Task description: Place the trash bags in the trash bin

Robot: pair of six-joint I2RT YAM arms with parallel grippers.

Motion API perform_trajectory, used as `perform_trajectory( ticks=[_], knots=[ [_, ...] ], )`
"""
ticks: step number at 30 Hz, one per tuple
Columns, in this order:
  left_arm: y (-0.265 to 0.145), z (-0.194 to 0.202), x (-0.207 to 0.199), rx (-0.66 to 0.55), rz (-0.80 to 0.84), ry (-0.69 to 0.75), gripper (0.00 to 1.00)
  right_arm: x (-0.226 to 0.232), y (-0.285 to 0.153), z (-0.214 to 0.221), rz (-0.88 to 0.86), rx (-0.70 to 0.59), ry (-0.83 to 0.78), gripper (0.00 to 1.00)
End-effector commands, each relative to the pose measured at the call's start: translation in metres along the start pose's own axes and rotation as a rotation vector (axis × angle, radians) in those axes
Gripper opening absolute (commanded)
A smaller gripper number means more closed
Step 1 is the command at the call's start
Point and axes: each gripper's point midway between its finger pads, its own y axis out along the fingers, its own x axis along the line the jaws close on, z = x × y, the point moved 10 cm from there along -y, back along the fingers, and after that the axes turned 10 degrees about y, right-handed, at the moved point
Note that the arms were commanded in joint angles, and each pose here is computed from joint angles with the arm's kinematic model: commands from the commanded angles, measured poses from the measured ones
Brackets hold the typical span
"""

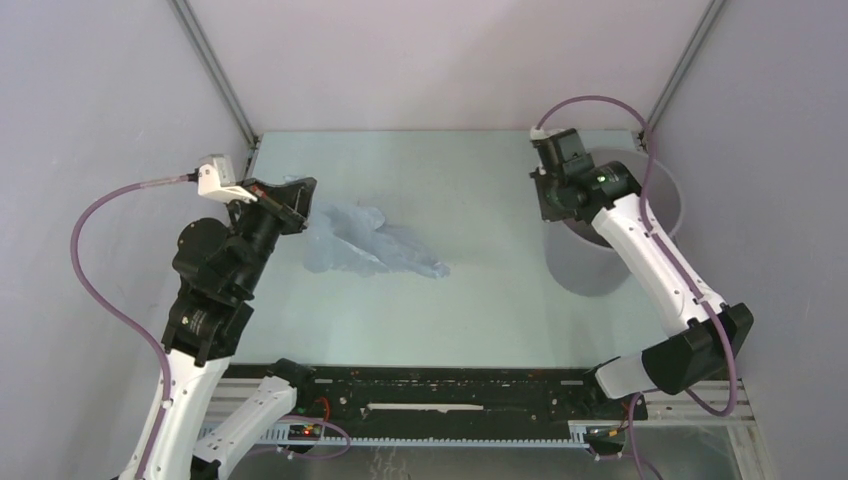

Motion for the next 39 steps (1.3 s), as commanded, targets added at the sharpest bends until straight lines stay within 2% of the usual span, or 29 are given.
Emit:
perform_trajectory(
  ticks=[1, 8, 19, 24, 25, 27, 29, 30, 36, 39],
  knots=[
    [-0.009, -0.021, -0.004, -0.083, 0.003, 0.017, 0.0, 0.038, -0.014, -0.001, -0.145, -0.068, -0.115, 0.1],
    [-0.014, -0.02, -0.003, -0.09, 0.003, 0.01, 0.0, 0.096, -0.031, 0.008, -0.368, -0.072, -0.196, 0.0],
    [-0.034, -0.026, -0.002, -0.127, 0.01, 0.008, 0.0, 0.15, -0.052, 0.015, -0.586, -0.007, -0.23, 0.0],
    [-0.038, -0.026, -0.002, -0.129, 0.006, -0.005, 0.0, 0.156, -0.047, 0.017, -0.592, 0.008, -0.221, 0.0],
    [-0.039, -0.026, -0.002, -0.129, 0.008, -0.008, 0.0, 0.155, -0.047, 0.017, -0.58, 0.009, -0.217, 0.03],
    [-0.04, -0.026, -0.002, -0.129, 0.006, -0.012, 0.0, 0.151, -0.052, 0.014, -0.547, 0.011, -0.214, 0.18],
    [-0.042, -0.026, -0.001, -0.13, 0.001, -0.016, 0.0, 0.147, -0.06, 0.009, -0.517, 0.006, -0.206, 0.29],
    [-0.042, -0.025, -0.001, -0.13, -0.006, -0.015, 0.0, 0.144, -0.065, 0.007, -0.505, 0.005, -0.199, 0.39],
    [-0.041, -0.023, 0.002, -0.119, -0.033, -0.008, 0.0, 0.127, -0.104, -0.001, -0.5, -0.017, -0.169, 0.68],
    [-0.04, -0.023, 0.002, -0.119, -0.036, -0.015, 0.0, 0.118, -0.126, 0.002, -0.524, -0.054, -0.176, 0.78]
  ],
)
